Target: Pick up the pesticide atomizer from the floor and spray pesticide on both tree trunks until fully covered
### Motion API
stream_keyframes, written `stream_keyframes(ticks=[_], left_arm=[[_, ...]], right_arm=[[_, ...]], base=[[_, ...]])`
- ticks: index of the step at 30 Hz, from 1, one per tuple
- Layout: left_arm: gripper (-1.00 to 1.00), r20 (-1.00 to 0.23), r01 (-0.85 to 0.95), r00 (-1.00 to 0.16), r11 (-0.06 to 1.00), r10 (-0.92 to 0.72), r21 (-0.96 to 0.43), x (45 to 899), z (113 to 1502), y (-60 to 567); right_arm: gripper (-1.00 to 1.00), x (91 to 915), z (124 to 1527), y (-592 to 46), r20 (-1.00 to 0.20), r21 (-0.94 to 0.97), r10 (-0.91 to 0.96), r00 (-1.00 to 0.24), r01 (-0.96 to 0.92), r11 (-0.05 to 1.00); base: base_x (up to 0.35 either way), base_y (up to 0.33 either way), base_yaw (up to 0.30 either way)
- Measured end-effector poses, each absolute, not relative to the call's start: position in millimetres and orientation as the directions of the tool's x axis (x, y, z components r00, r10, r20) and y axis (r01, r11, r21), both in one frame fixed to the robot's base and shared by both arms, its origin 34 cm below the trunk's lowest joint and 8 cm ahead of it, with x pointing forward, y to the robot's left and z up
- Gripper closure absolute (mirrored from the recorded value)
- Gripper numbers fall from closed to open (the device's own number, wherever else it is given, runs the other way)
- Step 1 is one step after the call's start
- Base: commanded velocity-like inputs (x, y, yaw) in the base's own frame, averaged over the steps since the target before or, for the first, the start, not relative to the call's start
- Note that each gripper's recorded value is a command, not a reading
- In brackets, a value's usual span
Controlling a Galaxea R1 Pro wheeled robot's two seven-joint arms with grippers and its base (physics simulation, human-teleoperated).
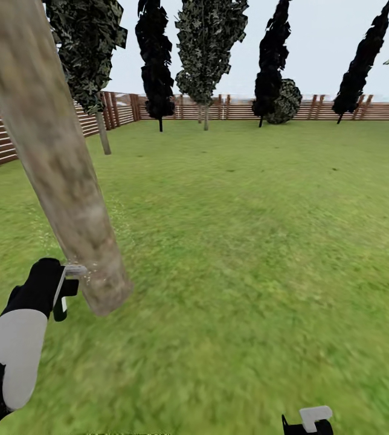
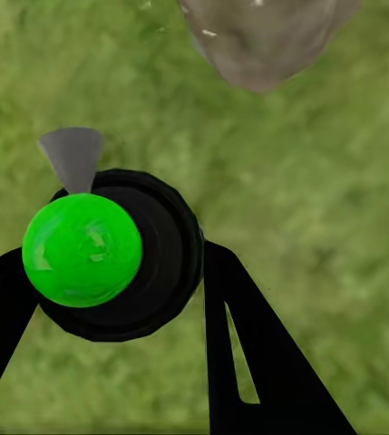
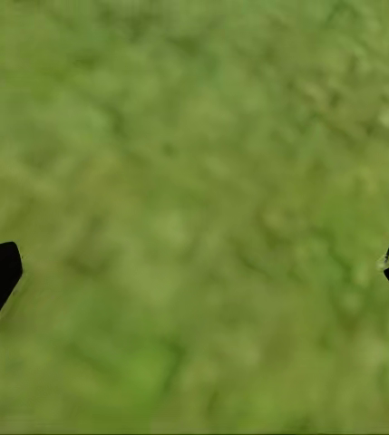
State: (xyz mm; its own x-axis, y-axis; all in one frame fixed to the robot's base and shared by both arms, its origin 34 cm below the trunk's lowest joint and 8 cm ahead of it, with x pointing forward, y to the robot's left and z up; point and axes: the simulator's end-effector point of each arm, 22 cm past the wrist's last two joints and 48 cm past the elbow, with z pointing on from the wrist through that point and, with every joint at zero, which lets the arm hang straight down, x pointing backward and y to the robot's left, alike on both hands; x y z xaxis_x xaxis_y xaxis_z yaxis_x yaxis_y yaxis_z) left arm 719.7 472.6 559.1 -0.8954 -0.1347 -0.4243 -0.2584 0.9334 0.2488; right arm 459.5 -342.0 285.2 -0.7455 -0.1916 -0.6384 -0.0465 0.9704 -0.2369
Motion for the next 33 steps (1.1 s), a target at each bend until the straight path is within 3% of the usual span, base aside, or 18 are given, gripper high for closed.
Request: stream_keyframes(ticks=[9,15,21,25,33], left_arm=[[1.00,-0.427,-0.257,-0.894,0.935,-0.133,0.246,721,560,471],[1.00,-0.478,-0.271,-0.868,0.936,-0.137,0.225,745,591,471],[1.00,-0.473,-0.267,-0.871,0.937,-0.134,0.226,745,589,470],[1.00,-0.466,-0.263,-0.875,0.938,-0.133,0.227,743,585,468],[1.00,-0.474,-0.255,-0.871,0.943,-0.127,0.216,747,586,457]], right_arm=[[-1.00,460,285,-343,-0.638,-0.237,-0.192,-0.745,-0.047,0.970],[-1.00,459,285,-347,-0.636,-0.238,-0.195,-0.747,-0.051,0.970],[-1.00,453,278,-308,-0.636,-0.086,-0.193,-0.747,-0.180,0.980],[-1.00,453,278,-307,-0.636,-0.081,-0.191,-0.747,-0.182,0.980],[-1.00,454,279,-309,-0.637,-0.084,-0.191,-0.747,-0.179,0.980]], base=[[0.211,-0.158,0.024],[0.028,-0.002,0.000],[0.000,0.000,0.000],[0.001,0.000,0.211],[0.196,-0.172,0.064]])
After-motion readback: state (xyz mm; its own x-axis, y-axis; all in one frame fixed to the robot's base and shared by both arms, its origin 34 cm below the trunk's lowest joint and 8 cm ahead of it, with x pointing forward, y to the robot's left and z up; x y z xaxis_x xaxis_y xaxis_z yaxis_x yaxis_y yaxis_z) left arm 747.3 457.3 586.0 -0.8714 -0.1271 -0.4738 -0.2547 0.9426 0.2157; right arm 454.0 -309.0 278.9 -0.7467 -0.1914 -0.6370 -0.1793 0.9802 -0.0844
